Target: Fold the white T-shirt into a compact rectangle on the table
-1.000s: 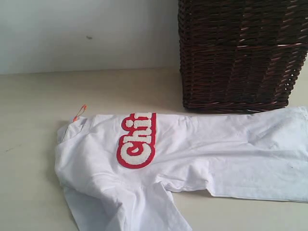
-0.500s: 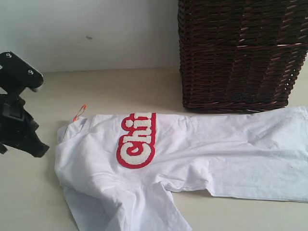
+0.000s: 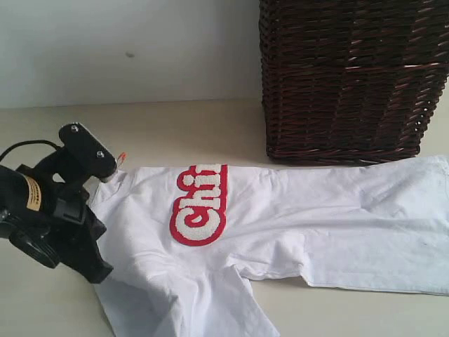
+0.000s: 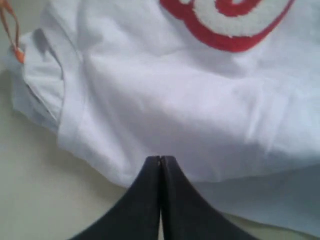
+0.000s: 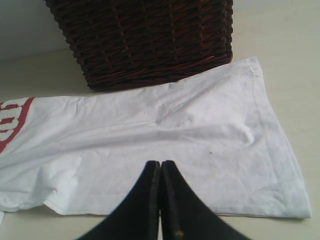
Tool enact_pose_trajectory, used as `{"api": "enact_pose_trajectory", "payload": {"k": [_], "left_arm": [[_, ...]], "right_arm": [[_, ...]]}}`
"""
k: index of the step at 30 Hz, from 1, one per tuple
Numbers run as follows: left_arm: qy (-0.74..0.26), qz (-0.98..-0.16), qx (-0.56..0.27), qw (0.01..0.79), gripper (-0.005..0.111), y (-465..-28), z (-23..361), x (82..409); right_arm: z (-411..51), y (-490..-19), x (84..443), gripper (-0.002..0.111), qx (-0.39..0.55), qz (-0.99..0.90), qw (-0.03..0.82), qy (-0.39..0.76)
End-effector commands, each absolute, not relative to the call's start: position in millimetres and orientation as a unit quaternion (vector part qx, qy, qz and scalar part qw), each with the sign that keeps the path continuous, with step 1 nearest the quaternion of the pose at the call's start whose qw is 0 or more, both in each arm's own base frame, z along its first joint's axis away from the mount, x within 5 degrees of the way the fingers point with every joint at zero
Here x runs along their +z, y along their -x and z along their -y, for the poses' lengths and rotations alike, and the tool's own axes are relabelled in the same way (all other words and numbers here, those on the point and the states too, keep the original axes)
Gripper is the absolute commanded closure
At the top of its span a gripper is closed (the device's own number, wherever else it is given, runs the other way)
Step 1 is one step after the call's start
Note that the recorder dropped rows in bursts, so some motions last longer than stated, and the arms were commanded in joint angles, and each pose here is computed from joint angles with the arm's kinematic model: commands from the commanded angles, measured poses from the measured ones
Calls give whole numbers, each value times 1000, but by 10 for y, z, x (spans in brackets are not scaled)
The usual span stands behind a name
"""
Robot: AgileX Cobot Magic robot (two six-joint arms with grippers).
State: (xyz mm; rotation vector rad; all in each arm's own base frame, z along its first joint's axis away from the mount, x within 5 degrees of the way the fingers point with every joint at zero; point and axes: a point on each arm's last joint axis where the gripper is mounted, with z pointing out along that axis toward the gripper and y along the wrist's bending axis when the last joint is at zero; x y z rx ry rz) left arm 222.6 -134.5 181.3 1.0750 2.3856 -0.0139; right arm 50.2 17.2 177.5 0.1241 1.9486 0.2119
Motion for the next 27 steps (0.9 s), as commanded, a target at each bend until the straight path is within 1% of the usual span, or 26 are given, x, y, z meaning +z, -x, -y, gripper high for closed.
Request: {"api": "enact_pose_trajectory", "payload": {"k": [1,4,6,8,10,12,15,18,20,22,25,27], "left_arm": [[-425,-864,-9,271,107,-2221,1376,1720],[-435,-847,-7,306,107,-2315,1384,1711],[-423,-837,-16,346,107,-2395,1396,1733],[-401,-840,-26,365,107,-2441,1396,1735],[-374,-859,-35,349,107,-2430,1383,1704],[-354,-882,-32,309,107,-2377,1337,1662],[-364,-896,-15,254,107,-2270,1269,1624],[-396,-881,-8,258,107,-2242,1261,1638],[-419,-869,-14,264,107,-2210,1332,1649],[-415,-867,-34,274,107,-2175,1433,1652],[-356,-870,-84,331,107,-2199,1607,1693],[-248,-890,-139,356,107,-2233,1696,1747]], "right_arm": [[-170,-503,1767,108,89,-823,559,-53],[-170,-504,1768,108,90,-823,559,-54],[-171,-504,1768,108,91,-822,559,-54],[-171,-504,1768,108,91,-822,559,-54],[-171,-504,1768,108,91,-822,559,-54],[-171,-504,1768,108,91,-822,559,-54],[-171,-504,1768,108,91,-822,559,-54],[-171,-504,1768,108,91,-822,559,-54],[-171,-504,1768,108,91,-822,559,-54],[-171,-504,1768,108,91,-822,559,-54],[-171,-504,1768,108,91,-822,559,-54],[-171,-504,1768,108,91,-822,559,-54]]}}
